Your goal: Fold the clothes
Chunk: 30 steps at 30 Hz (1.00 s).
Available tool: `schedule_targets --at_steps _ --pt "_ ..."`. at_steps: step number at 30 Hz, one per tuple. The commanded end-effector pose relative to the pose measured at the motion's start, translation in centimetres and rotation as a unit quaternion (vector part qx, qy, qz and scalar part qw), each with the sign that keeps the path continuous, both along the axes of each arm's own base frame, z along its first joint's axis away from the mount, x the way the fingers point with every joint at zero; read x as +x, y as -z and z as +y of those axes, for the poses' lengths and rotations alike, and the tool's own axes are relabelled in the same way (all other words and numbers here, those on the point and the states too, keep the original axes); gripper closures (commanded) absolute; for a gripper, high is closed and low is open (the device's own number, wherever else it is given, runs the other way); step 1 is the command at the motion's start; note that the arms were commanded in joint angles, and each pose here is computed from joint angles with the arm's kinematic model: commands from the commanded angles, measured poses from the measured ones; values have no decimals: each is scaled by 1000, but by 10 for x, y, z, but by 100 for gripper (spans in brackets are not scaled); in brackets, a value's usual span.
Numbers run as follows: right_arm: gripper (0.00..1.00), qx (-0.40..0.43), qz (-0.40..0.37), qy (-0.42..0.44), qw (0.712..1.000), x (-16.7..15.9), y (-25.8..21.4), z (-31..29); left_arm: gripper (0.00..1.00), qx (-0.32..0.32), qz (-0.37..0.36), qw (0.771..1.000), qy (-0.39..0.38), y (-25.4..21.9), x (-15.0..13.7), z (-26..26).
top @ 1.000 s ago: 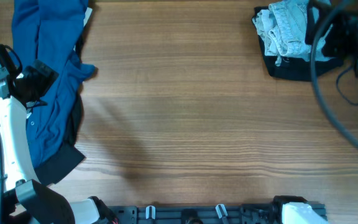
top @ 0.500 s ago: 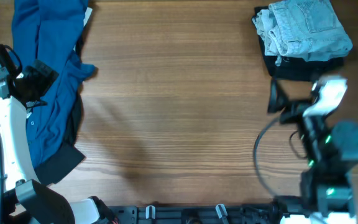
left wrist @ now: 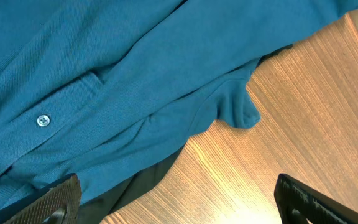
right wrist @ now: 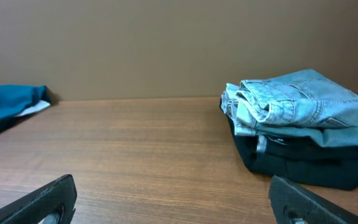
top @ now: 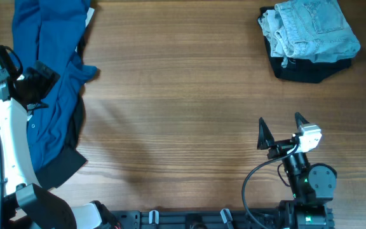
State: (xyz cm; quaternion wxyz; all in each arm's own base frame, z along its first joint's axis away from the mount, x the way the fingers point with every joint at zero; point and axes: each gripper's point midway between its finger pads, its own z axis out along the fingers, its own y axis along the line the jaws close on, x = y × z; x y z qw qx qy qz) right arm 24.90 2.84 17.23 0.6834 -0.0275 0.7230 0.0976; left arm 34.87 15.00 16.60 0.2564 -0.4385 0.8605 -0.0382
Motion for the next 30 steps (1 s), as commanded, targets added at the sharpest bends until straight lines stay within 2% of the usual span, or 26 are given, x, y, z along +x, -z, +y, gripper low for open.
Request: schedule_targets --at_steps 1,7,30 --pt "0 5 -5 7 1000 -1 5 -2 0 -2 -1 1000 0 0 2 1" --pt "0 5 -34 7 999 -5 -8 -2 0 -2 -1 1000 0 0 2 1" --pt "0 5 -31 7 999 -5 -6 -2 0 -1 -5 1000 -3 -5 -2 2"
